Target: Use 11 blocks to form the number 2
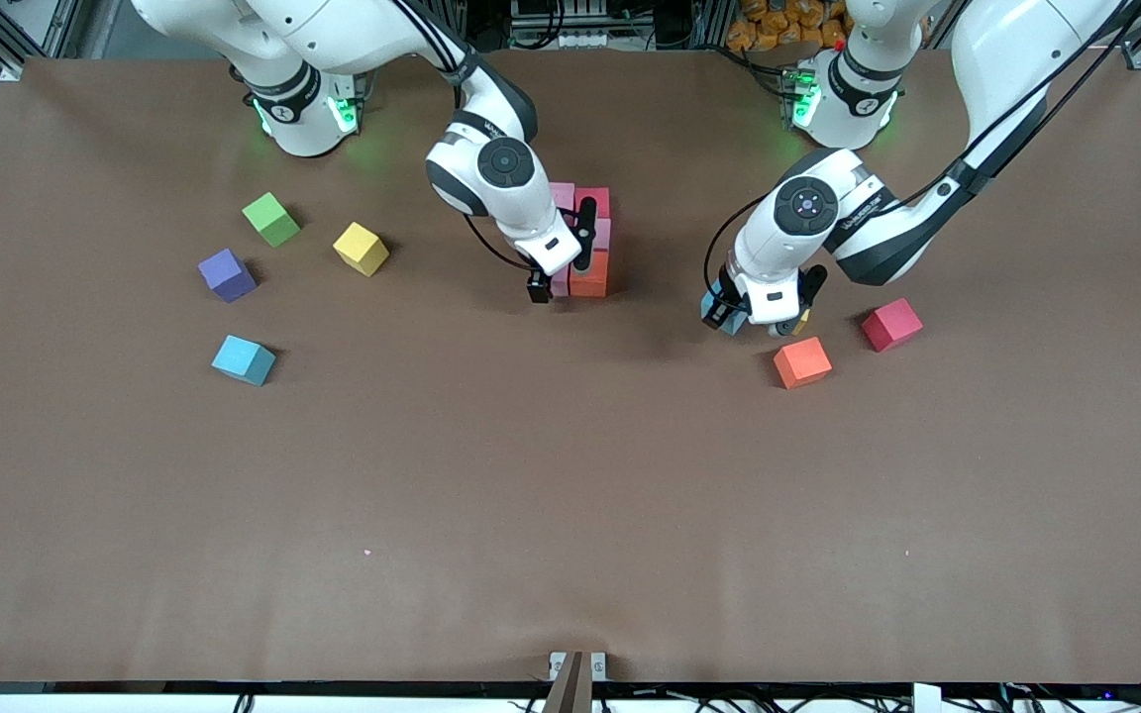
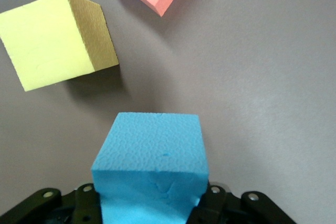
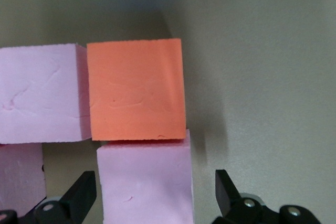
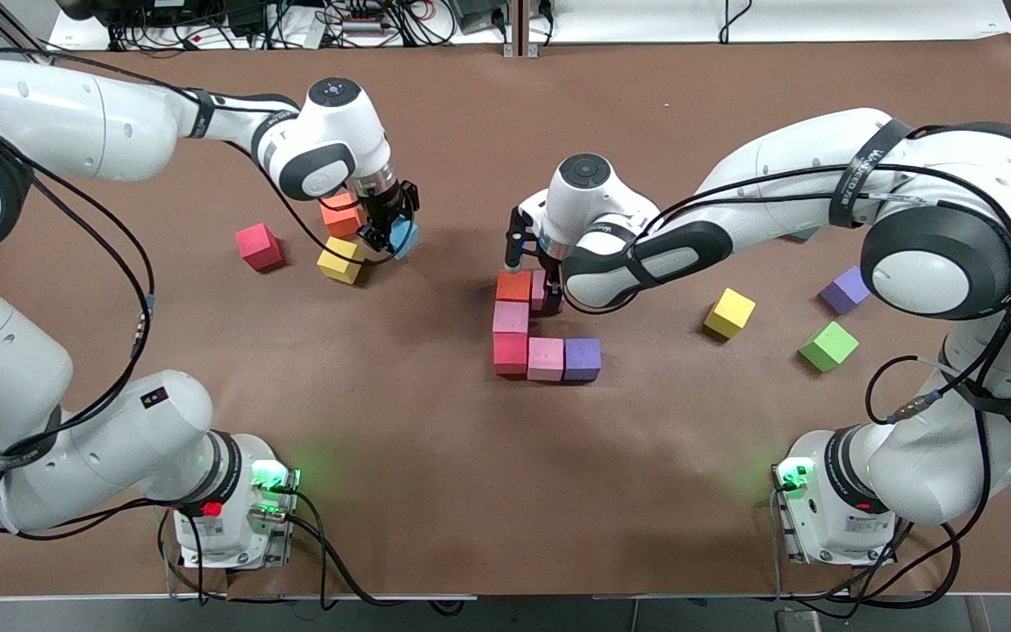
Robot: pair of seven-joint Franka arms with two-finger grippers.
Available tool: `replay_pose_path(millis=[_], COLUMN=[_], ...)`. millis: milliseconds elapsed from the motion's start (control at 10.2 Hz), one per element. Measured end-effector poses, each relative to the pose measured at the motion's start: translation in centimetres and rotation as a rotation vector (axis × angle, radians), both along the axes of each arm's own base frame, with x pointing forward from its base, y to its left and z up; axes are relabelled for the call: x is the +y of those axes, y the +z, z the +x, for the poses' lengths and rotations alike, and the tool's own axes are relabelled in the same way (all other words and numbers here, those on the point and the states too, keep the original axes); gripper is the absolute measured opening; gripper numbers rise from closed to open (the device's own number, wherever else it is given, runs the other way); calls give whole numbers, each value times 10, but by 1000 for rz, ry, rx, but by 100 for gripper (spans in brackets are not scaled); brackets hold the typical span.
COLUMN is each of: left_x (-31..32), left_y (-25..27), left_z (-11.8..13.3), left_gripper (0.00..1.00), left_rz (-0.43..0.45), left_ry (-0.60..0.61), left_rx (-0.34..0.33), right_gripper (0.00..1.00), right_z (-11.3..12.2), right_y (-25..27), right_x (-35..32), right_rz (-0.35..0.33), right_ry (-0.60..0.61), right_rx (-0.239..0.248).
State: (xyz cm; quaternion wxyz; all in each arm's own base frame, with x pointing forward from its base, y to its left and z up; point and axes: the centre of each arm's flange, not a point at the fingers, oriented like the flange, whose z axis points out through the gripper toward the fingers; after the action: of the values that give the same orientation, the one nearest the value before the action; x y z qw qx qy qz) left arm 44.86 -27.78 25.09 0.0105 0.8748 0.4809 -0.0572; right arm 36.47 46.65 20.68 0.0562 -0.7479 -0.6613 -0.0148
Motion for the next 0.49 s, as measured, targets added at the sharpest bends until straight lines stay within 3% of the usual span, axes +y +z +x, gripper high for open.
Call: replay_pose_path(millis=[293,488], left_x=[-7,-33], left_y=[15,31], left_z=[14,16], left_gripper=[59,59], left_rz=[-33,-87], left_ry=[141,178], left_rx=[8,30], right_gripper=[100,100], right_z=[3,6], right_y=[46,91], right_x=[-1,-15], right_rz=[-29,-92], right_ry=[8,-11], right_rx=[-31,-41])
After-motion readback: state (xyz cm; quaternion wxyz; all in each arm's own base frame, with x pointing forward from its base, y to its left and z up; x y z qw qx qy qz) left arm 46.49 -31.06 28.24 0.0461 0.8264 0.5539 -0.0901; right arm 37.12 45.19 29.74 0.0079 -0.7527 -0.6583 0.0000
